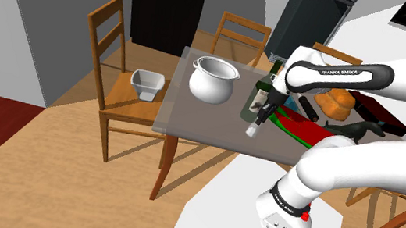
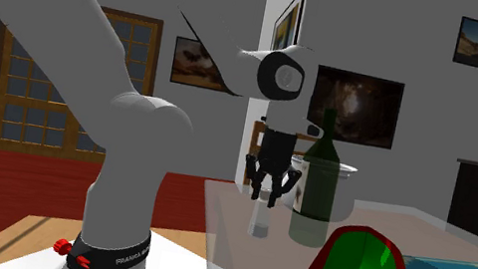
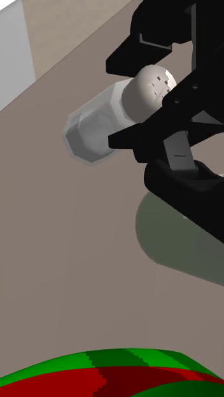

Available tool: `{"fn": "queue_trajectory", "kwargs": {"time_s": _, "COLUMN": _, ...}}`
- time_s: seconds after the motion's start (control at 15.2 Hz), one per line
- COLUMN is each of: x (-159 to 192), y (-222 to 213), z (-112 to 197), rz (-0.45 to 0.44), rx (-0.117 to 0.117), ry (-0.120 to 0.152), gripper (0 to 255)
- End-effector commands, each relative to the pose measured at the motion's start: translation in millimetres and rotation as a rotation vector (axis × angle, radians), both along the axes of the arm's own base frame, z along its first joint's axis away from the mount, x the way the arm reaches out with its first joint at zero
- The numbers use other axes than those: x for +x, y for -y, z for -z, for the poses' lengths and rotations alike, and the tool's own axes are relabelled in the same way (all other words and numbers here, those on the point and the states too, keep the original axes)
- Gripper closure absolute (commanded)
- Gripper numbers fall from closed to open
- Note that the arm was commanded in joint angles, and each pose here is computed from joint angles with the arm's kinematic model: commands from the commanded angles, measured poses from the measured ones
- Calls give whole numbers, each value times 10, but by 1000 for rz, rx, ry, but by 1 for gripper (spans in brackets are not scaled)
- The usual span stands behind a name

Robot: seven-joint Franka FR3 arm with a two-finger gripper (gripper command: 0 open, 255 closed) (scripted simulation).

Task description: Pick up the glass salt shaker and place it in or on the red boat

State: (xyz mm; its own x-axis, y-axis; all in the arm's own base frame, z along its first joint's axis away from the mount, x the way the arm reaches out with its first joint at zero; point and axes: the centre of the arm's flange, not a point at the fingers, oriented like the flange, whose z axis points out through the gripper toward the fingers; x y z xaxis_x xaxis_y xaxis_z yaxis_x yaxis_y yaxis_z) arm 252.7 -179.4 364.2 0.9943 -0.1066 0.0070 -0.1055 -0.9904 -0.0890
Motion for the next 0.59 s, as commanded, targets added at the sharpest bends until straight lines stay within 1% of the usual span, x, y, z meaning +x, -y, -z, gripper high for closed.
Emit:
{"fn": "queue_trajectory", "kwargs": {"time_s": 0.0, "x": -1, "y": -2, "z": 3, "rz": 0, "rx": 1, "ry": -1, "gripper": 255}}
{"fn": "queue_trajectory", "kwargs": {"time_s": 0.46, "x": -1, "y": -2, "z": 3, "rz": 0, "rx": 1, "ry": -1, "gripper": 255}}
{"fn": "queue_trajectory", "kwargs": {"time_s": 0.53, "x": -1, "y": -2, "z": -50, "rz": 0, "rx": 1, "ry": -1, "gripper": 255}}
